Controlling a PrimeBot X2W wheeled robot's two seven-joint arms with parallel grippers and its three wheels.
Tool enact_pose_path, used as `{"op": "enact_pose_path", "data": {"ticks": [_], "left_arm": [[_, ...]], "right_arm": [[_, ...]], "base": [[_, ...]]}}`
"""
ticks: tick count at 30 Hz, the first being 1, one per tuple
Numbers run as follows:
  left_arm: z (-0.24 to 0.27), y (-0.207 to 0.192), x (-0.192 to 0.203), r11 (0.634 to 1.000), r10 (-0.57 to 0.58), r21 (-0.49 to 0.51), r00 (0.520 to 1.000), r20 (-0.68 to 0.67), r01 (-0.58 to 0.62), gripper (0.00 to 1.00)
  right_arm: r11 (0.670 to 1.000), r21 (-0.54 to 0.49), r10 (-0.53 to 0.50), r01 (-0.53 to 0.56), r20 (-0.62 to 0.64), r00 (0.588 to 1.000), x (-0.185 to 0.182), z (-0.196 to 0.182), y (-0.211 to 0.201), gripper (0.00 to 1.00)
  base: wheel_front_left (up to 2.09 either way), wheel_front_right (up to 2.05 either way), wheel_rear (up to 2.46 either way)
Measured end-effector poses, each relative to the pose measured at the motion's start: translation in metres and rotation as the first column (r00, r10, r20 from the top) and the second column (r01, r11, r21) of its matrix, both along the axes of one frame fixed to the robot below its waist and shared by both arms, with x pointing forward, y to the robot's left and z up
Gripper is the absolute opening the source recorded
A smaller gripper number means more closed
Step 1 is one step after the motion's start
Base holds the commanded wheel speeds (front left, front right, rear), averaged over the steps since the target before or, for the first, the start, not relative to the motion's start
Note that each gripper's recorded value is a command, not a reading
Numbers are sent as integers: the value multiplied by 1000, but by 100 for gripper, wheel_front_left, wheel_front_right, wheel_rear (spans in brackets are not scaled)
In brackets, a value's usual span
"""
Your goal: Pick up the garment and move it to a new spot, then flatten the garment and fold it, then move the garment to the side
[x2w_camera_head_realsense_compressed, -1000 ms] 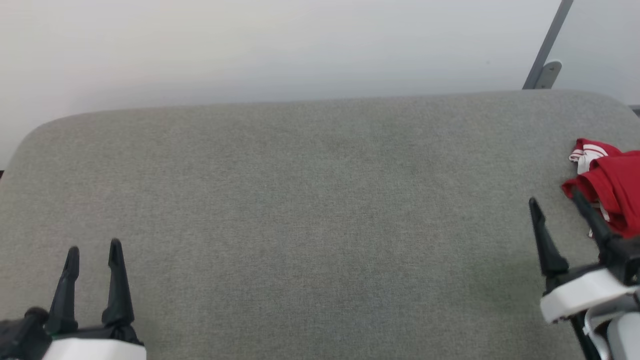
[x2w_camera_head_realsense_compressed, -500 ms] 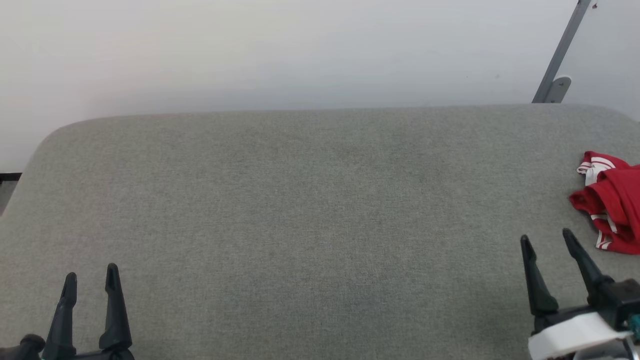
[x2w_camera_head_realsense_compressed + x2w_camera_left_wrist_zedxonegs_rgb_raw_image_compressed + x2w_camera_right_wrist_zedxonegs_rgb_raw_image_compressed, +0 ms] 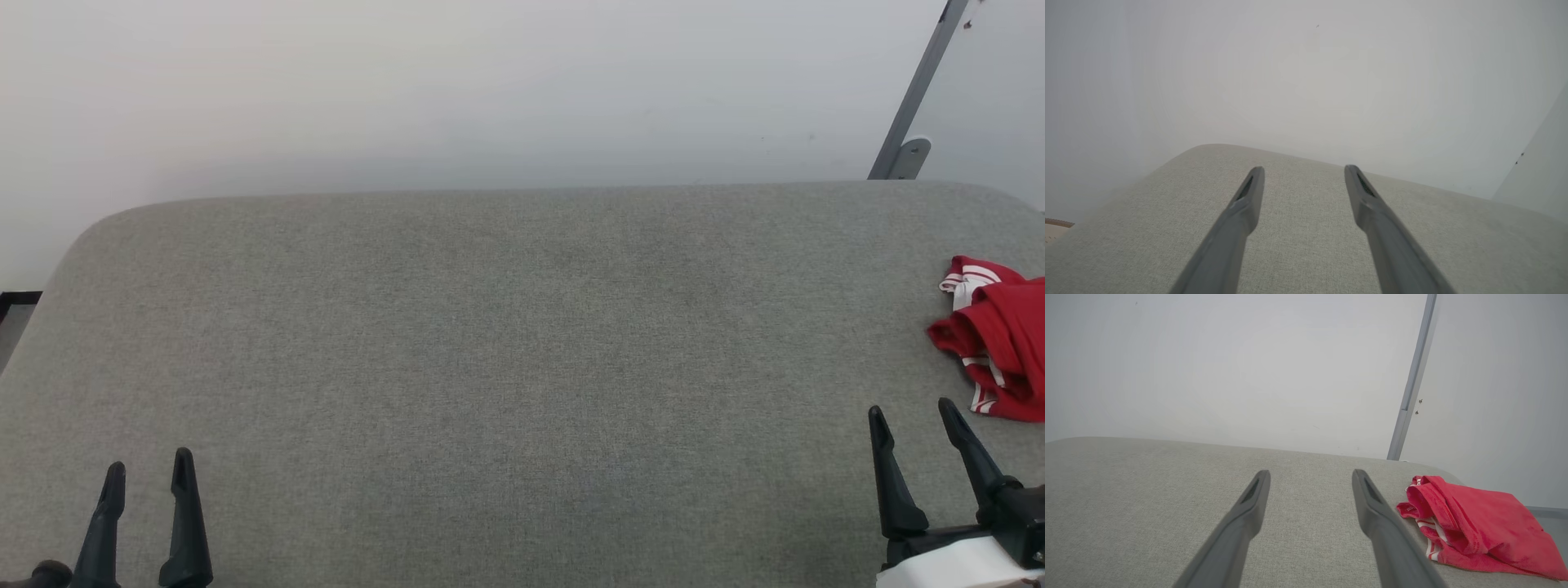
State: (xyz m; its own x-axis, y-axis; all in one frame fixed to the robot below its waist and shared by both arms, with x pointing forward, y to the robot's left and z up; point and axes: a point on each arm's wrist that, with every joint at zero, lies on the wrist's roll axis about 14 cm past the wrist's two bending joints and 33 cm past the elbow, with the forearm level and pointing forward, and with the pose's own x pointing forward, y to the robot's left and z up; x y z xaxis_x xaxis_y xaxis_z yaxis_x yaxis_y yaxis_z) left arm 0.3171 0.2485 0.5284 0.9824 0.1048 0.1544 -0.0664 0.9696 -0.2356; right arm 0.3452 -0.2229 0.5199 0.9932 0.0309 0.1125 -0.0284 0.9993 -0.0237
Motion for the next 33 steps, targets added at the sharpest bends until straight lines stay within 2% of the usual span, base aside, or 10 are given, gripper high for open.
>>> {"op": "enact_pose_path", "data": {"ticks": [23, 24, 33], "left_arm": [[-7, -10, -2, 998, -53, 14, 998, -26, 53, 100], [-8, -10, -2, 999, -51, 11, 998, -31, 51, 0], [-31, -15, -4, 996, -47, -77, 994, -96, 39, 0]], "right_arm": [[1000, 13, 22, -22, 20, 1000, 0, 6, 8, 100], [1000, 15, 21, -22, 14, 1000, -1, 4, 8, 0], [995, 100, 6, 1, -69, 998, -6, -21, 9, 0]], "base": [[0, 0, 0], [0, 0, 0], [0, 0, 0]]}}
